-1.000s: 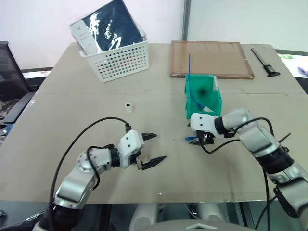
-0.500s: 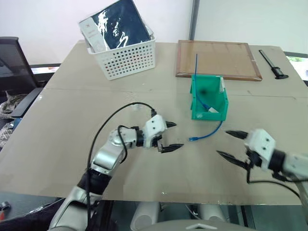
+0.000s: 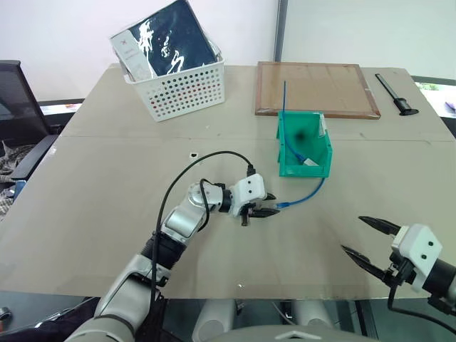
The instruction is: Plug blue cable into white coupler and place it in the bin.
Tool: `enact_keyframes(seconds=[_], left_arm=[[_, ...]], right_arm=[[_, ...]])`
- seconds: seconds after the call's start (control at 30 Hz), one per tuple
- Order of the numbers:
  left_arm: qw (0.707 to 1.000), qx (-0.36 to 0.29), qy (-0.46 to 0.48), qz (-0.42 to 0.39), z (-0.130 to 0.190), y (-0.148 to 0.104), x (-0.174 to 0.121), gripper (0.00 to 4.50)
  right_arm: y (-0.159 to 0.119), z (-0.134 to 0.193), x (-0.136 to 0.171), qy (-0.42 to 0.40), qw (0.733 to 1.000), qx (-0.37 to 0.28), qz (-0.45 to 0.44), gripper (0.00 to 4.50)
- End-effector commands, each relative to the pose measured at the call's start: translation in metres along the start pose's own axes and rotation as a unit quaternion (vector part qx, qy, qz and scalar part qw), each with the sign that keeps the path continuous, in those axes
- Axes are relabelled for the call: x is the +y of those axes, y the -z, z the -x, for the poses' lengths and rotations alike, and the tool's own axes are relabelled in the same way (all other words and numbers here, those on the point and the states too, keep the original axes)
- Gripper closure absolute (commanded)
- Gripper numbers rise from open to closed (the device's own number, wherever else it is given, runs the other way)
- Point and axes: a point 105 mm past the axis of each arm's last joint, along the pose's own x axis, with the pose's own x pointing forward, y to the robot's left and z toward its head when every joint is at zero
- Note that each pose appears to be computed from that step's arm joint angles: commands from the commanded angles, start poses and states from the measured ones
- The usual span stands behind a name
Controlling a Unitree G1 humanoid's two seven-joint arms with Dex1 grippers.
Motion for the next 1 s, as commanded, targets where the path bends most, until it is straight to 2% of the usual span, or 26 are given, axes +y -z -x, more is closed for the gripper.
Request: enact_keyframes(seconds=[0.03, 0.1, 0.23, 0.33, 0.5, 0.53, 0.6, 0.87, 1.0], left_arm=[[1.0, -0.006, 0.014, -0.018, -0.003, -0.006, -0.001, 4.22], [1.0, -0.014, 0.017, -0.018, -0.002, -0.008, -0.002, 4.49], [0.997, -0.055, 0.033, -0.038, 0.006, -0.021, -0.009, 4.49], [0.988, -0.124, 0.039, -0.086, 0.017, -0.047, -0.01, 4.49], [0.965, -0.195, 0.009, -0.174, 0.029, -0.079, -0.005, 4.49], [0.961, -0.205, -0.003, -0.184, 0.031, -0.082, -0.003, 4.49], [0.952, -0.216, -0.031, -0.214, 0.035, -0.087, 0.002, 4.49], [0.934, -0.221, -0.082, -0.267, 0.042, -0.09, 0.009, 4.49], [0.932, -0.221, -0.087, -0.274, 0.045, -0.09, 0.009, 4.49]], right_arm=[[-0.014, 0.001, 0.0, 0.005, 1.0, -0.016, 0.016, 0.94], [-0.015, -0.003, 0.002, 0.006, 1.0, -0.02, -0.007, 0.94], [-0.014, -0.013, 0.006, 0.023, 0.995, -0.026, -0.095, 0.94], [-0.018, -0.023, 0.02, 0.019, 0.972, -0.059, -0.227, 0.94], [-0.024, -0.039, 0.026, 0.033, 0.942, -0.085, -0.324, 0.94], [-0.027, -0.042, 0.026, 0.035, 0.937, -0.093, -0.334, 1.2], [-0.037, -0.052, 0.026, 0.032, 0.927, -0.116, -0.355, 1.79], [-0.076, -0.078, 0.02, 0.005, 0.873, -0.214, -0.437, 1.79], [-0.082, -0.084, 0.016, -0.009, 0.867, -0.221, -0.446, 1.79]])
